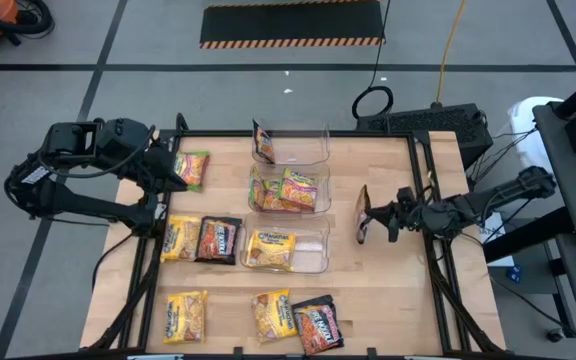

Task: Sort Maruchan noodles
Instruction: Put the black noodle pack into the top transparent bin

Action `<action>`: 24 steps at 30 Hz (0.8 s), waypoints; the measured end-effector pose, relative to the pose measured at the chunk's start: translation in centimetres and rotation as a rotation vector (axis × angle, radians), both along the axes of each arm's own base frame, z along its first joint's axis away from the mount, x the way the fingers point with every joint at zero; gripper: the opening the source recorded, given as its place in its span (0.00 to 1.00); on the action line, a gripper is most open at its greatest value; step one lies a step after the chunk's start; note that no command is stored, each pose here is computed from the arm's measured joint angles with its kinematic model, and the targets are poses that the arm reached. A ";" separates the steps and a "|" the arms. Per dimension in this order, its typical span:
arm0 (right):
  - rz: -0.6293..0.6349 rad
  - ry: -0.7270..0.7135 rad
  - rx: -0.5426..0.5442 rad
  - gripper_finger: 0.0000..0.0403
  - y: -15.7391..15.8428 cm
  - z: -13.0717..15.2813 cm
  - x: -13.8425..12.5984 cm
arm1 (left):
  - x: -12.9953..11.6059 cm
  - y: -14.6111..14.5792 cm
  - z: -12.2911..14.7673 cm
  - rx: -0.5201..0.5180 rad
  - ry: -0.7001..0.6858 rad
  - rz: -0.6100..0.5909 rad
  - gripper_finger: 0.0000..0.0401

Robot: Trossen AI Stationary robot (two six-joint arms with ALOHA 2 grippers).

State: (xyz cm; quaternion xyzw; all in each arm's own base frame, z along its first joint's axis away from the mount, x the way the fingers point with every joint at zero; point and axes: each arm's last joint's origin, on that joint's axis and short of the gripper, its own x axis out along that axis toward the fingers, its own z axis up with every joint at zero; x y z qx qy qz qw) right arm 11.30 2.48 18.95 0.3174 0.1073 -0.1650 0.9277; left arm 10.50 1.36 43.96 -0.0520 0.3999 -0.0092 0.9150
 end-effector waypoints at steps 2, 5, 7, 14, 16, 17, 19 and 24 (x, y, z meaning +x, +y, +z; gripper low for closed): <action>-0.014 -0.036 -0.031 0.00 -0.2 0.4 0.2 | 0.0 0.0 0.0 0.000 0.000 0.000 0.12; -0.030 -0.079 -0.075 0.00 -0.5 1.0 0.4 | 0.0 0.0 0.0 0.000 0.000 0.000 0.12; -0.045 -0.103 -0.092 0.00 -0.7 1.3 0.5 | 0.0 0.0 0.0 -0.001 0.000 0.001 0.12; -0.072 -0.206 -0.157 0.00 -1.2 2.6 0.8 | 0.0 0.0 0.0 -0.002 0.000 0.004 0.12; -0.081 -0.251 -0.190 0.00 -1.3 3.2 0.8 | 0.0 0.0 0.0 -0.001 -0.005 0.004 0.12; -0.087 -0.273 -0.209 0.00 -1.4 3.5 0.9 | 0.1 0.0 0.1 0.000 -0.010 0.004 0.12; -0.098 -0.316 -0.254 0.00 -1.5 4.1 0.9 | 0.2 0.0 0.1 0.003 -0.022 0.004 0.12; -0.126 -0.352 -0.341 0.00 -1.8 4.8 0.9 | 0.3 0.1 0.3 0.010 -0.046 0.000 0.12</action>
